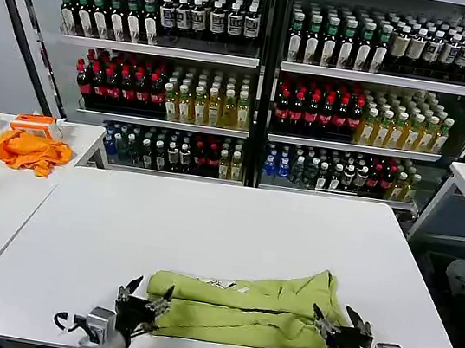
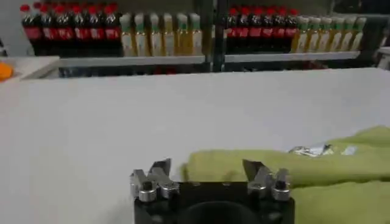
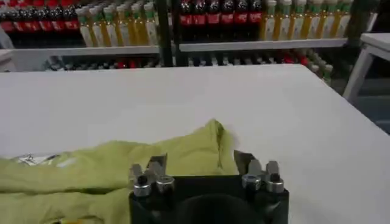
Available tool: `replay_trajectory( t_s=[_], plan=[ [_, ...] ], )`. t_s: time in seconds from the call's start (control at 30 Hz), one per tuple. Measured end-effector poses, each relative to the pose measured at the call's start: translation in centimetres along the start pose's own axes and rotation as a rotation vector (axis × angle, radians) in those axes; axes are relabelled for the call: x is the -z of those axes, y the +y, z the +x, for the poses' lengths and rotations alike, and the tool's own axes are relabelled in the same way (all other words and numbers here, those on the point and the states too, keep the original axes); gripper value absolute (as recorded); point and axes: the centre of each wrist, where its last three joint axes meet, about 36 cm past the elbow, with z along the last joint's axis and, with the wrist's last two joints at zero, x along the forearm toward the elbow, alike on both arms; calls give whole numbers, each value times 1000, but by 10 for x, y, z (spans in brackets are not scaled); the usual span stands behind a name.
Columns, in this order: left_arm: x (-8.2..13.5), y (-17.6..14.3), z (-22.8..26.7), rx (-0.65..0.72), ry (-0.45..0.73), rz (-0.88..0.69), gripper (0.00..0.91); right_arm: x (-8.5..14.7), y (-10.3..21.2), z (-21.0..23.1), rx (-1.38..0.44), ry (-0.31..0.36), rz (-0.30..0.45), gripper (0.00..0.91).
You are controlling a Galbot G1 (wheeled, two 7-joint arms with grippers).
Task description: Fold and organize the clothes.
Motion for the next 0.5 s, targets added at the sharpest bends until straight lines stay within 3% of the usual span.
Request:
replay_trajectory(
  t_s=[0.23,0.27,0.3,0.37,0.5],
  plan=[
    [-9,-19,-4,28,5,57,897,-6,3,7,-15,10,-12,907],
    [-12,-21,-4,32,8,63,665,-6,3,8,-15,11,-14,907],
    [-14,-23,-5,34,10,67,343,-6,4,9,-17,11,-15,907],
    [-18,-27,-6,44,16,74,232,-7,4,10,-21,12,-17,907],
    [-25,-35,-7,52,16,85,151,-6,3,13,-27,9,-20,907]
  ],
)
